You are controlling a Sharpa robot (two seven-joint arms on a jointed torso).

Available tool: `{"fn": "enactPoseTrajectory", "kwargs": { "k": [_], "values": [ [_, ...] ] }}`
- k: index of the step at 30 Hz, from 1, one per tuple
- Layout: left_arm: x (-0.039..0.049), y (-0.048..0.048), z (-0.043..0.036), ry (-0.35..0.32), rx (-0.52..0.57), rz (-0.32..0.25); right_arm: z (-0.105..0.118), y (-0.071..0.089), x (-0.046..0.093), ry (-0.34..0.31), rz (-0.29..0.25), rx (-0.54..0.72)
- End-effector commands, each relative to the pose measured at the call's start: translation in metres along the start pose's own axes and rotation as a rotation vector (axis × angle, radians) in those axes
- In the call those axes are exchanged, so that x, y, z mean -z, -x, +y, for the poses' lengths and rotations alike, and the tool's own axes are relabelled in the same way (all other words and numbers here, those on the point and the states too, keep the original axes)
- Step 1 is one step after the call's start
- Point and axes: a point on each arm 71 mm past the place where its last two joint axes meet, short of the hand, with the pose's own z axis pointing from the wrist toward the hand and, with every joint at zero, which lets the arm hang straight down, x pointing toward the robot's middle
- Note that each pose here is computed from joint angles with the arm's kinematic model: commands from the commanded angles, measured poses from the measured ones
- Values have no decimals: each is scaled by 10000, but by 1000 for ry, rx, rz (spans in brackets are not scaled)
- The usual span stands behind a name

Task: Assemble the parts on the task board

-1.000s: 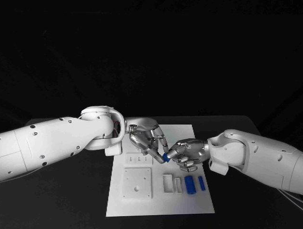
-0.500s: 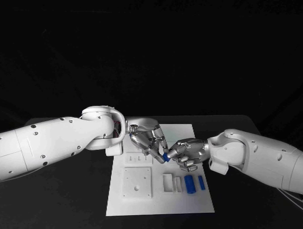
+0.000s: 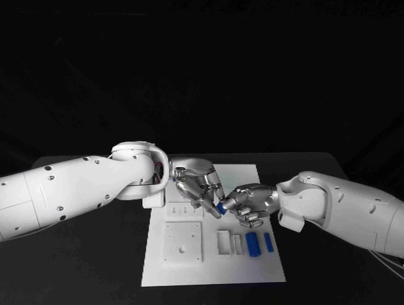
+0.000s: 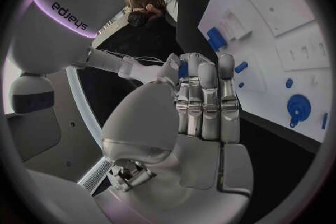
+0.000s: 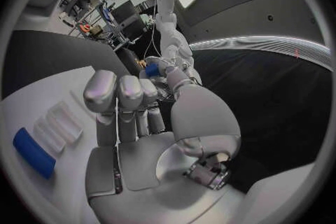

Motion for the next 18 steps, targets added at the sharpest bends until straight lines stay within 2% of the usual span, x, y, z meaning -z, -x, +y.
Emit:
{"fn": "enactPoseTrajectory", "kwargs": {
  "k": [1, 18],
  "values": [
    [-11, -14, -14, -16, -9, 11, 11, -24, -1, 18, 31, -5],
    [19, 22, 24, -14, -9, -28, -4, -11, 21, 17, 25, -9]
  ]
}}
